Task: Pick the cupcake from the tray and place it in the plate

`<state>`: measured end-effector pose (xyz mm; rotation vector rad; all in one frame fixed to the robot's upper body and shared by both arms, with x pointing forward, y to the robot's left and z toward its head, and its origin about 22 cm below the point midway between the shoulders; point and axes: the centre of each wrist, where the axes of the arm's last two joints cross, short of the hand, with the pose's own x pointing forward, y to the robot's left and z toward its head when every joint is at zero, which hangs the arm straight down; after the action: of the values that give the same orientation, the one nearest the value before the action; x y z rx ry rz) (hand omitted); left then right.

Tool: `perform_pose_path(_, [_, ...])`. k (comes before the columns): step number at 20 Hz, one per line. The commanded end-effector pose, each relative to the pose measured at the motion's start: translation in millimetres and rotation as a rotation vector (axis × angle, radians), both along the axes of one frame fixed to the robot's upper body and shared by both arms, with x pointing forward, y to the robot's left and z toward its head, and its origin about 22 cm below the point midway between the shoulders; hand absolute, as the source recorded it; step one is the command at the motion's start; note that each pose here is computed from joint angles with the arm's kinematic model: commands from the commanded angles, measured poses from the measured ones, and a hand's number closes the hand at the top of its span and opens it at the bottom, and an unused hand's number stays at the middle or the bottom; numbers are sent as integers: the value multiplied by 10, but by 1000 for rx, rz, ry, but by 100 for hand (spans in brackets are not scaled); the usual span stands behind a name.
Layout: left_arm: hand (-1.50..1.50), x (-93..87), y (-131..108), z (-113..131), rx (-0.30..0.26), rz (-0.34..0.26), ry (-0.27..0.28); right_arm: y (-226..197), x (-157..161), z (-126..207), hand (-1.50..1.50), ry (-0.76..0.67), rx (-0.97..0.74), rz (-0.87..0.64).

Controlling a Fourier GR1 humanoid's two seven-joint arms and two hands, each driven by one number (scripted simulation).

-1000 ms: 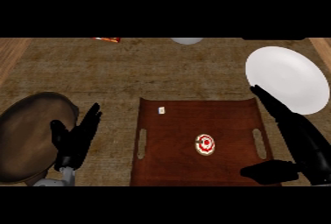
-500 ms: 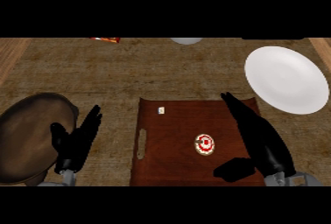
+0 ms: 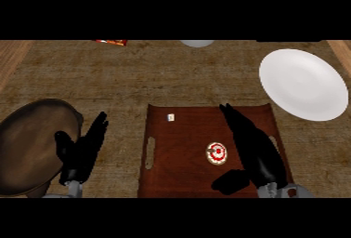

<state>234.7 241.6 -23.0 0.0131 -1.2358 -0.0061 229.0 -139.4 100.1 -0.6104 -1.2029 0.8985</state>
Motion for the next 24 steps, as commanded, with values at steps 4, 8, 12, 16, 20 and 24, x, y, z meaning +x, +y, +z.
perform_pose_path(4, [0, 16, 127, -32, -10, 9, 45, 59, -27, -194, -150, 16, -109, -43])
perform_pose_path(8, [0, -22, -37, -15, 8, -16, 46, 67, 172, -318, -150, 44, -122, -37])
perform_pose_path(12, [0, -88, 79, -114, -15, -5, 54, 113, 52, -361, -150, 59, -111, -22])
perform_pose_path(16, [0, 106, 65, -34, -4, 0, 47, 286, 150, -399, -150, 87, -142, -6])
perform_pose_path(20, [0, -59, -36, -146, -8, -19, 42, 178, 309, -631, 150, 136, -199, 89])
perform_pose_path(24, [0, -87, -41, -224, -7, -3, 62, 214, 134, -748, 150, 70, -253, 82])
